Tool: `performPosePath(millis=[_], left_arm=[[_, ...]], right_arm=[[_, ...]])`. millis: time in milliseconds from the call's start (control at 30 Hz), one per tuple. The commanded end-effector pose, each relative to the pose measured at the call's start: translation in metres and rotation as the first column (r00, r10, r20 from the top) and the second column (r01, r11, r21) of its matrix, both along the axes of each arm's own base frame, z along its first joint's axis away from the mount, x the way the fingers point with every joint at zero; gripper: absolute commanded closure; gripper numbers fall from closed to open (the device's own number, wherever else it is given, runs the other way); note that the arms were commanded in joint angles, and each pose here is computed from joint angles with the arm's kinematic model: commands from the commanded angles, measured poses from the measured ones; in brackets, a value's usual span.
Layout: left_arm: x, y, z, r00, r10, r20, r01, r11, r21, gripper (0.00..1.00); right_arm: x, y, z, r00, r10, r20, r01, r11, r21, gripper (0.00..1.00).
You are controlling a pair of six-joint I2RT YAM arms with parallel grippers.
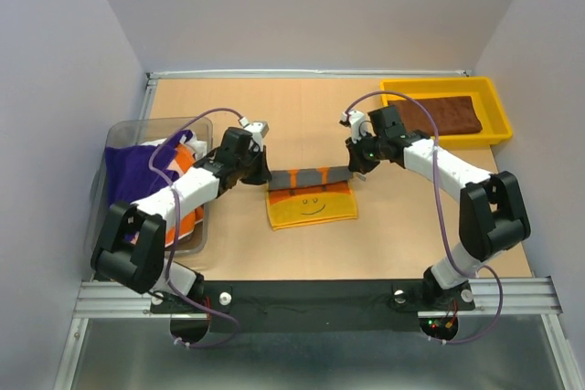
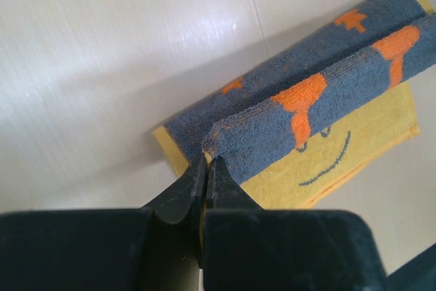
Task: Fold and stack the towels
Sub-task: Fold the towel
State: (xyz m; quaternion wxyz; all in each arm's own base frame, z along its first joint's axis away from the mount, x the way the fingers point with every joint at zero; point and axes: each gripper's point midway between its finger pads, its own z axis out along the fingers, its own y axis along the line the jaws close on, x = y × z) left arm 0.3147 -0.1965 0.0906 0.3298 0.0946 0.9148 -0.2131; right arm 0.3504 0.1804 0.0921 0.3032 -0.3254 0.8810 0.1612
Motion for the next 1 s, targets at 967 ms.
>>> performPosePath(millis=[967], left_arm=[[-0.072, 0.008, -0.045, 0.966, 0.182, -0.182, -0.208, 0.969, -0.136, 1.0]], right_arm=[[-0.044, -0.001, -0.038, 0.975, -0.072, -0.209, 0.081, 0.996, 0.038, 0.99]])
